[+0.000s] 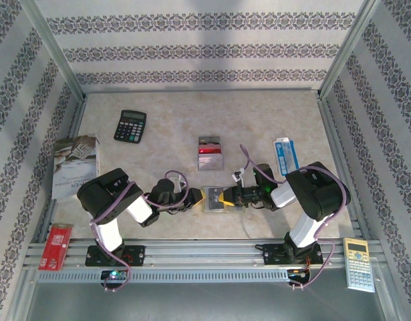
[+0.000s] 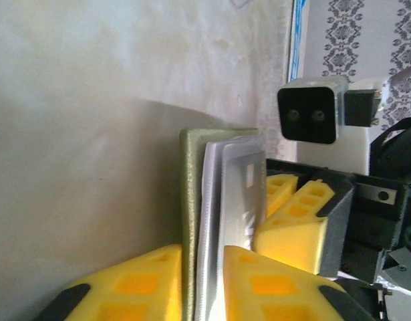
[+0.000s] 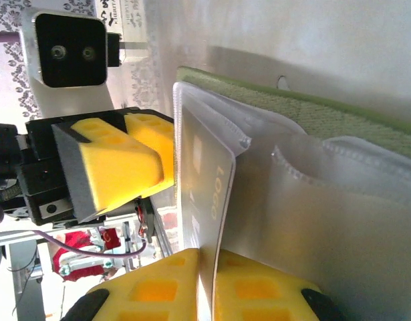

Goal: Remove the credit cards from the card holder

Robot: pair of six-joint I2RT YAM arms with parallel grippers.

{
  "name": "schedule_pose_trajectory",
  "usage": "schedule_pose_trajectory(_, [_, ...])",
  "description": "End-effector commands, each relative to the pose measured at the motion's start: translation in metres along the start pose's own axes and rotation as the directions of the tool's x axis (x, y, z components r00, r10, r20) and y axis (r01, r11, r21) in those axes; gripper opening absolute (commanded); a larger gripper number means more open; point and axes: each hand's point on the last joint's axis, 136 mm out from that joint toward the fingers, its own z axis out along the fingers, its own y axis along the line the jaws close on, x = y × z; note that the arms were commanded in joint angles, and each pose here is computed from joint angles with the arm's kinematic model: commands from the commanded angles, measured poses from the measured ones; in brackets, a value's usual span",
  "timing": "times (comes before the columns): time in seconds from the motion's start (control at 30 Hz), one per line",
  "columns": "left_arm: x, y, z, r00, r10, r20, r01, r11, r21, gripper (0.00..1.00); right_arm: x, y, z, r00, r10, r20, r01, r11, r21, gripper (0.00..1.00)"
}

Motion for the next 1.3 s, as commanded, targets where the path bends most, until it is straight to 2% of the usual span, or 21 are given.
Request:
schedule_pose_trajectory(0.0, [-0.004,0.004,-0.001,1.000,0.027,0.002,-0.027,0.999,-0.046,0.28,0.004,-0.001,0.002,1.000,-0.023,-0.020,0.023,1.000,-0.007,0.14])
schedule_pose_trajectory(0.3, [-0.004,-0.011,0.007,0.998,0.058,-0.036,-0.059,0.997,-0.040,0.30,0.005,-0.001,0.004,0.999,-0.027,-0.025,0.026,1.000,-0.007,0.14])
schedule_pose_trajectory(0.53, [0.000,-0.008,0.013,0.997,0.048,-0.052,-0.050,0.998,-0.036,0.25,0.005,0.000,0.005,0.999,-0.031,-0.028,0.031,0.999,-0.010,0.14])
schedule_pose_trajectory(0.9, [0.003,-0.006,0.018,0.996,0.053,-0.070,-0.057,0.997,-0.047,0.26,0.005,-0.001,0.007,0.999,-0.029,-0.033,0.029,1.000,-0.006,0.14])
schedule_pose_trajectory(1.27, [0.003,-0.004,0.018,0.995,0.062,-0.076,-0.068,0.995,-0.075,0.10,0.004,0.000,0.009,0.999,-0.031,-0.035,0.031,0.999,-0.007,0.14])
